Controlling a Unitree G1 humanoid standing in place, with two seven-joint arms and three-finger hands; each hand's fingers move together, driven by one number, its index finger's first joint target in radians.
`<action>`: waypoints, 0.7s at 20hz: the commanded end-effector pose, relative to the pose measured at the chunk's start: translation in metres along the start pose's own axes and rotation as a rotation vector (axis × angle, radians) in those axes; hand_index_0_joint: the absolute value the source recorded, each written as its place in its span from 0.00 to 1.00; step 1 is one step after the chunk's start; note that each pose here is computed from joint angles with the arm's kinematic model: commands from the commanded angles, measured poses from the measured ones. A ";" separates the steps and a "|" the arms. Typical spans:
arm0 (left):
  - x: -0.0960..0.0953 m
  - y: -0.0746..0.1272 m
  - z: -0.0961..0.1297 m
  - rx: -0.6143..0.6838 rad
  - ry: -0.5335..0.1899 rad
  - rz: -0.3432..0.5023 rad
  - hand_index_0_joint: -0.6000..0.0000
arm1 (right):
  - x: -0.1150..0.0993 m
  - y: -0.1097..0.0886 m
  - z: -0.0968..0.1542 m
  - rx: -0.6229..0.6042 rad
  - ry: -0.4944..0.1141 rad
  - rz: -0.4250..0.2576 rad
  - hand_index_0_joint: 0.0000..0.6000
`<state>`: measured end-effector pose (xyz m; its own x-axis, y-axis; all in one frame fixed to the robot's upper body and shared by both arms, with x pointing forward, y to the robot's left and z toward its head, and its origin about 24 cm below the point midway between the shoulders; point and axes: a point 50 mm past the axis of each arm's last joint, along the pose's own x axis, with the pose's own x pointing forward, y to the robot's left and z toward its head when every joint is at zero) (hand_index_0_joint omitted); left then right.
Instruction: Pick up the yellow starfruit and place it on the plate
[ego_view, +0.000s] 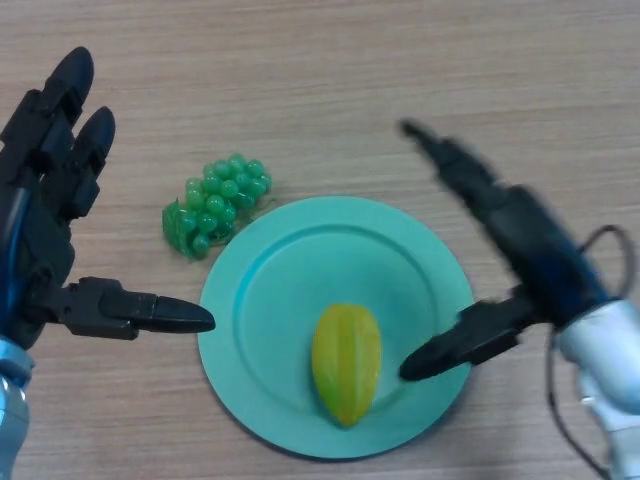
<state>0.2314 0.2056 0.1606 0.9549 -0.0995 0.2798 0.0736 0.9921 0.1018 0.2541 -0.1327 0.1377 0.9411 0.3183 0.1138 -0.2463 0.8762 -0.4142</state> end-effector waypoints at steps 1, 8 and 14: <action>0.001 0.008 0.031 0.082 -0.209 0.023 1.00 | -0.006 -0.026 0.026 0.079 -0.154 -0.116 0.00; 0.005 0.005 0.018 0.052 -0.136 -0.010 1.00 | -0.018 -0.049 0.023 0.168 -0.155 -0.225 0.00; 0.003 -0.001 0.014 0.082 -0.145 -0.035 1.00 | -0.017 -0.049 0.019 0.163 -0.127 -0.235 0.00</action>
<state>0.2378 0.1987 0.1467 0.9624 -0.1455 0.2293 0.1246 0.9868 0.1033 0.2504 -0.1708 0.1431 0.9838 0.1331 0.1205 -0.1087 0.9757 -0.1901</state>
